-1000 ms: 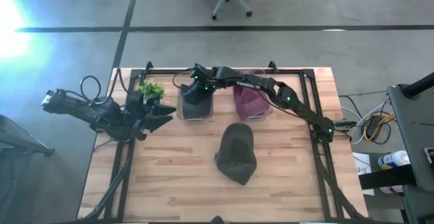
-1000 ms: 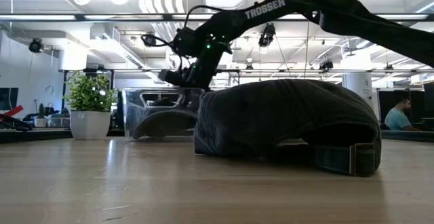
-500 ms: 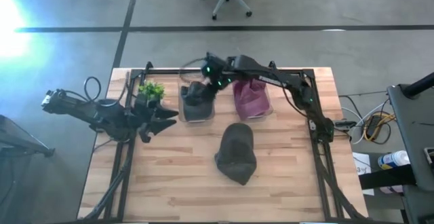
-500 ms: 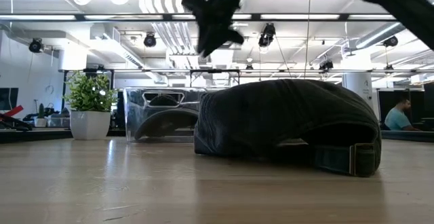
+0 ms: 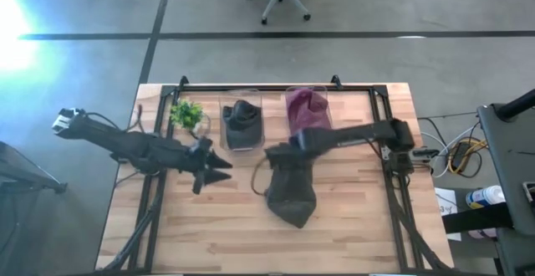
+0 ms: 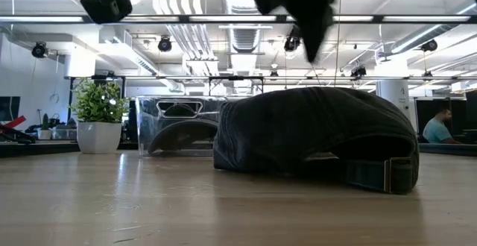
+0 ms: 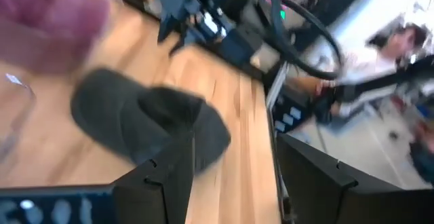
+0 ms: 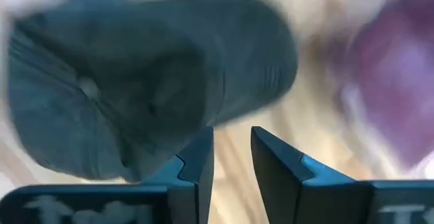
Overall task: Pick & Place hat
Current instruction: Put the black cap into the transparent bin
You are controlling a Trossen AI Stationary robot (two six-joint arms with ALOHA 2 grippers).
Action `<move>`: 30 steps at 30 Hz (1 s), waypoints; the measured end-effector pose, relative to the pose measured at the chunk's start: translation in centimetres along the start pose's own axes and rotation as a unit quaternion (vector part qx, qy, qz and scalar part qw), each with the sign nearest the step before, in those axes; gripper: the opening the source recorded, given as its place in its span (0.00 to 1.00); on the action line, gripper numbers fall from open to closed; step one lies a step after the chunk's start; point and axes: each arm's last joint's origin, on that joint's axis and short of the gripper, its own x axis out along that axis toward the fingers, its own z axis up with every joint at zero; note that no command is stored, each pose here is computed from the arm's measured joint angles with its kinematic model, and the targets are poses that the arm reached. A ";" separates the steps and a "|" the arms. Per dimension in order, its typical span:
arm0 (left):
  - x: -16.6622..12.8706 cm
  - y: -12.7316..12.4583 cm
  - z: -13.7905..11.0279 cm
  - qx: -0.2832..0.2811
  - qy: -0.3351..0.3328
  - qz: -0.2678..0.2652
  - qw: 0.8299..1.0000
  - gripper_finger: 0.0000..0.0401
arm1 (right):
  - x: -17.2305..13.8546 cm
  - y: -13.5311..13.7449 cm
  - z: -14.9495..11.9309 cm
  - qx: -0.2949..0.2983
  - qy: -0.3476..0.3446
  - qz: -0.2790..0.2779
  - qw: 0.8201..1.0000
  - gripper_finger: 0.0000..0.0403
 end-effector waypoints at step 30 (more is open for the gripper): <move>6.5 -0.9 -9.5 -0.156 0.202 0.120 0.959 0.50 | 8.2 4.3 -4.6 0.227 -0.229 0.268 0.908 0.24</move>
